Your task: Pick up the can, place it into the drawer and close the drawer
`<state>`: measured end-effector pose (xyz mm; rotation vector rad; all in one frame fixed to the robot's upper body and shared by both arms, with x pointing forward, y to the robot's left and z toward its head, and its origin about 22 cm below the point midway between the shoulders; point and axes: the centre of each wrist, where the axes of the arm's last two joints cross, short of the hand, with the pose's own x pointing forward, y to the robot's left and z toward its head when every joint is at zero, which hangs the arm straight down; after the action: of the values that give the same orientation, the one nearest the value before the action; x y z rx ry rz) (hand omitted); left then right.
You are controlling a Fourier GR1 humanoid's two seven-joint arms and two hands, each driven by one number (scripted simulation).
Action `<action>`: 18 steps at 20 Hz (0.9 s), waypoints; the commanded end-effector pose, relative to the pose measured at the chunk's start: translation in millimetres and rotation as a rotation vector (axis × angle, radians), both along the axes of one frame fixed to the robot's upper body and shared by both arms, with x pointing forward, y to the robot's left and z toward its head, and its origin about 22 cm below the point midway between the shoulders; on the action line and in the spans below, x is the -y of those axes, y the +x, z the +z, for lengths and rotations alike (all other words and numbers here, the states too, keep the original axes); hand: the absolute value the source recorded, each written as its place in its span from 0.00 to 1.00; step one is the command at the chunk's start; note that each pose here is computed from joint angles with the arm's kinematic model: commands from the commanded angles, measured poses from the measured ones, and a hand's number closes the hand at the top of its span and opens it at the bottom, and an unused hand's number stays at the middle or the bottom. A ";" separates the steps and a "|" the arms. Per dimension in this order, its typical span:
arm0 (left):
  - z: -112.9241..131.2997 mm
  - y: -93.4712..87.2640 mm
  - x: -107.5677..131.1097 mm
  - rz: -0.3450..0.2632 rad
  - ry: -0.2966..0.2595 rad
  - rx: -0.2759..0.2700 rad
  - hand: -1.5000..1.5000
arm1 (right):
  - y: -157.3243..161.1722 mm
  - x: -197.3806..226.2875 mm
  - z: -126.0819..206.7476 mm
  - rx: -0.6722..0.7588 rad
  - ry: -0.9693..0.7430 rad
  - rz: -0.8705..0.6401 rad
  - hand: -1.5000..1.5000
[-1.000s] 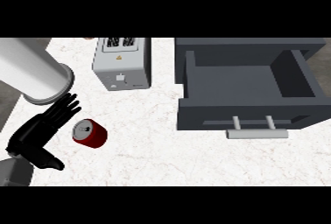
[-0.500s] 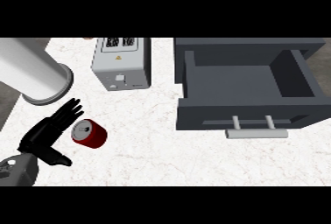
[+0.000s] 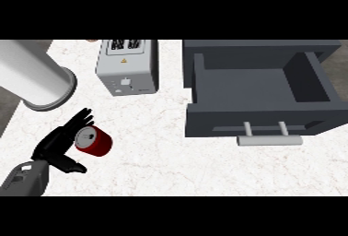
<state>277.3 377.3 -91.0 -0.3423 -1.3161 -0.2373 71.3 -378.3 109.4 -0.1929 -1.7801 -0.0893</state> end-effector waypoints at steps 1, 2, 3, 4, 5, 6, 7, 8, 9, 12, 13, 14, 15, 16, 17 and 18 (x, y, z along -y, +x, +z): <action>-14.5 -4.4 5.3 -0.030 -0.070 0.006 0.00 | -4.3 -4.1 3.7 -0.007 0.007 0.001 0.00; -20.7 -4.5 16.1 -0.057 -0.070 -0.015 0.00 | 4.2 -11.0 9.2 0.016 0.018 0.027 0.00; -21.3 3.3 35.7 -0.044 -0.070 0.008 0.00 | 5.4 -6.7 -0.7 0.005 0.001 -0.003 0.00; -13.6 3.6 10.2 -0.021 -0.081 0.003 0.00 | 12.8 -12.1 -3.5 -0.006 0.016 0.013 0.00; -19.7 -0.9 12.5 -0.032 -0.080 -0.019 0.00 | 8.0 -10.6 -6.7 0.011 0.013 -0.006 0.00; -16.4 -0.1 11.8 -0.046 -0.106 -0.007 0.00 | 3.9 -2.4 -8.7 0.010 0.003 0.002 0.00; -24.2 -8.4 11.4 -0.025 -0.101 -0.004 0.00 | -2.5 -8.6 -6.2 -0.015 0.002 -0.002 0.00; -25.0 -8.2 9.5 -0.014 -0.121 -0.036 0.00 | -3.2 -15.2 13.1 -0.004 -0.002 0.008 0.00; -11.6 13.8 18.5 -0.039 -0.133 -0.029 0.00 | 8.9 -14.7 9.3 0.029 0.005 0.013 0.00; -17.4 20.3 39.2 -0.010 -0.146 -0.030 1.00 | 5.3 -4.0 13.9 -0.002 -0.016 0.013 0.00; -12.8 18.3 30.0 -0.051 -0.174 -0.030 1.00 | -12.4 -5.2 4.5 -0.020 0.004 0.012 0.00; -25.0 10.6 41.6 -0.069 -0.202 -0.052 1.00 | -3.6 -4.9 2.3 0.000 0.016 0.016 0.00; -11.5 21.5 31.7 -0.088 -0.196 -0.046 1.00 | 3.7 -1.5 0.4 -0.017 0.021 0.016 0.00; -12.0 20.3 31.9 -0.112 -0.207 -0.076 1.00 | 0.6 -8.2 8.1 -0.005 0.022 0.000 0.00; -22.7 13.6 41.8 -0.129 -0.232 -0.101 1.00 | 4.0 -8.1 -0.3 -0.010 0.026 0.021 0.00; -18.0 25.5 58.5 -0.157 -0.231 -0.069 1.00 | -6.0 7.6 4.9 -0.003 0.034 0.031 0.00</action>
<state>296.0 338.5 -107.4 -0.4925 -1.2291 -0.1819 70.6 -374.9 112.8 -0.1647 -1.7741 -0.0946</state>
